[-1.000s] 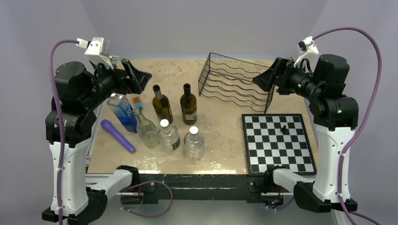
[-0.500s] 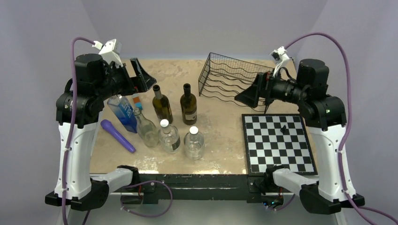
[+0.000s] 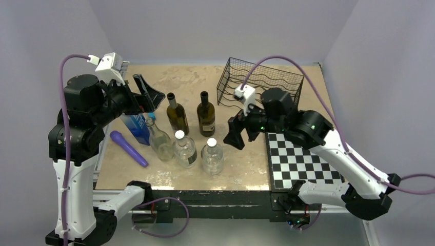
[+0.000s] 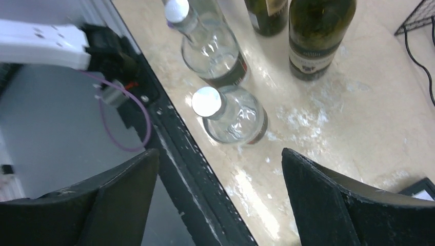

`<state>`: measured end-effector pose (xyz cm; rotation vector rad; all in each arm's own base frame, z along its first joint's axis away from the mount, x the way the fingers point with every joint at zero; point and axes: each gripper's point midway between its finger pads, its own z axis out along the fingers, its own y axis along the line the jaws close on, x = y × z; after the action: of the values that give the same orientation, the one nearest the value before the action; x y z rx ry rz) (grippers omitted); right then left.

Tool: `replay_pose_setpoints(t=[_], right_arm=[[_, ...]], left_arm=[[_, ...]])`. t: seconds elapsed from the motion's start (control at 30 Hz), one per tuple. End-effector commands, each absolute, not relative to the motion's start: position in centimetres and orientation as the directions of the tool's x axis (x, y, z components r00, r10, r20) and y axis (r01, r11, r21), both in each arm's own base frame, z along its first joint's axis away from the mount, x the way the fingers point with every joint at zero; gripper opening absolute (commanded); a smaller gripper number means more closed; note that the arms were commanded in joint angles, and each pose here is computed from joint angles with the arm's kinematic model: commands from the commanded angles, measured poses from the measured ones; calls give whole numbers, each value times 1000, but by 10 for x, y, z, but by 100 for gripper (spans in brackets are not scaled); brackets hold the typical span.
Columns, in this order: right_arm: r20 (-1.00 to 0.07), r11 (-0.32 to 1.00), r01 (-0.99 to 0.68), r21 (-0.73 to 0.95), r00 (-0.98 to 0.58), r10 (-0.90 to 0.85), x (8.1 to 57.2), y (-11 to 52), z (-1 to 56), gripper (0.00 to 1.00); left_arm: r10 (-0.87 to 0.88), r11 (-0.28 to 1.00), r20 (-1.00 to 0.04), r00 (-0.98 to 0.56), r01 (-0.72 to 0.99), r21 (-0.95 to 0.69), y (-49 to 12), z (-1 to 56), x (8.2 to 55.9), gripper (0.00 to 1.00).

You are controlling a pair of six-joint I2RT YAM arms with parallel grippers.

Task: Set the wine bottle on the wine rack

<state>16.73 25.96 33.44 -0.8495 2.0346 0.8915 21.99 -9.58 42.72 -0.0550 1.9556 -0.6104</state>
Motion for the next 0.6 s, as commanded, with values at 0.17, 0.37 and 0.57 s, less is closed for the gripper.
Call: replay_pose_setpoints(t=[0.17, 0.37, 0.57], right_arm=[[-742, 621, -782, 63, -452, -495, 164, 282, 295, 89], [-713, 597, -801, 42, -442, -544, 165, 313, 275, 88], [-664, 575, -818, 4, -432, -610, 167, 329, 253, 81]], left_arm=[[-257, 872, -892, -372, 309, -380, -96, 443, 216, 99], [-250, 876, -892, -377, 304, -374, -95, 439, 217, 99], [-255, 878, -898, -359, 301, -371, -94, 446, 216, 99]])
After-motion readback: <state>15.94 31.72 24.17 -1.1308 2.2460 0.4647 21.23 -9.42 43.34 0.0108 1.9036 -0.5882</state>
